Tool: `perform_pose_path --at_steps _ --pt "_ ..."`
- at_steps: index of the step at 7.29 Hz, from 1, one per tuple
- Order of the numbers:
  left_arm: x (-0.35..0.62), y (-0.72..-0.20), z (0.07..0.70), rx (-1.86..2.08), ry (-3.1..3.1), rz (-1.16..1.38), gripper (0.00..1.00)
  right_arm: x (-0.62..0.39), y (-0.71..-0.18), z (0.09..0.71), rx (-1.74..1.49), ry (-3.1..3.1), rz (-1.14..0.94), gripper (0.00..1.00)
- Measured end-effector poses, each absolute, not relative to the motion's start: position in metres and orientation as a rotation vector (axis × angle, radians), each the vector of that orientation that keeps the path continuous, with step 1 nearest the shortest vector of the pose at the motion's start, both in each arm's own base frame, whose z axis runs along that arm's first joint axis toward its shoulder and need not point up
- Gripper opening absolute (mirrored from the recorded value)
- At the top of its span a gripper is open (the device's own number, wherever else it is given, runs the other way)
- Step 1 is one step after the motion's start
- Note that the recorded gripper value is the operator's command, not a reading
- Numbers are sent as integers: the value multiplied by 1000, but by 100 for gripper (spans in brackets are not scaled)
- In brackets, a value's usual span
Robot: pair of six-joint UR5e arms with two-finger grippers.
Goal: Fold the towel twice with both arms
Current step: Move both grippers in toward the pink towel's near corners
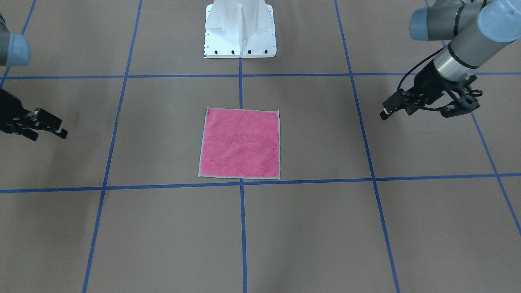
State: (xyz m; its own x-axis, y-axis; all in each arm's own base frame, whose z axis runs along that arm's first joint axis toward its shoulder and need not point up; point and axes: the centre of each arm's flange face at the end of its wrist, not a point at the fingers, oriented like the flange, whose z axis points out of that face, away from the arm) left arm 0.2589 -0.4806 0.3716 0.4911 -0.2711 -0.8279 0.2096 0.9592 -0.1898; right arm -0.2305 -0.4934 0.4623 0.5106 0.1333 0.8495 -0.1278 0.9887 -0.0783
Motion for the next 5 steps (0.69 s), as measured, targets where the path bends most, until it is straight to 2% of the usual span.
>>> perform_pose_path --at_steps 2,5 --pt "303 -475 345 -83 1024 -318 100 -342 -480 389 -43 -1048 314 99" --pt "346 -477 332 -102 1013 -341 100 -458 -441 317 -102 -1048 447 97"
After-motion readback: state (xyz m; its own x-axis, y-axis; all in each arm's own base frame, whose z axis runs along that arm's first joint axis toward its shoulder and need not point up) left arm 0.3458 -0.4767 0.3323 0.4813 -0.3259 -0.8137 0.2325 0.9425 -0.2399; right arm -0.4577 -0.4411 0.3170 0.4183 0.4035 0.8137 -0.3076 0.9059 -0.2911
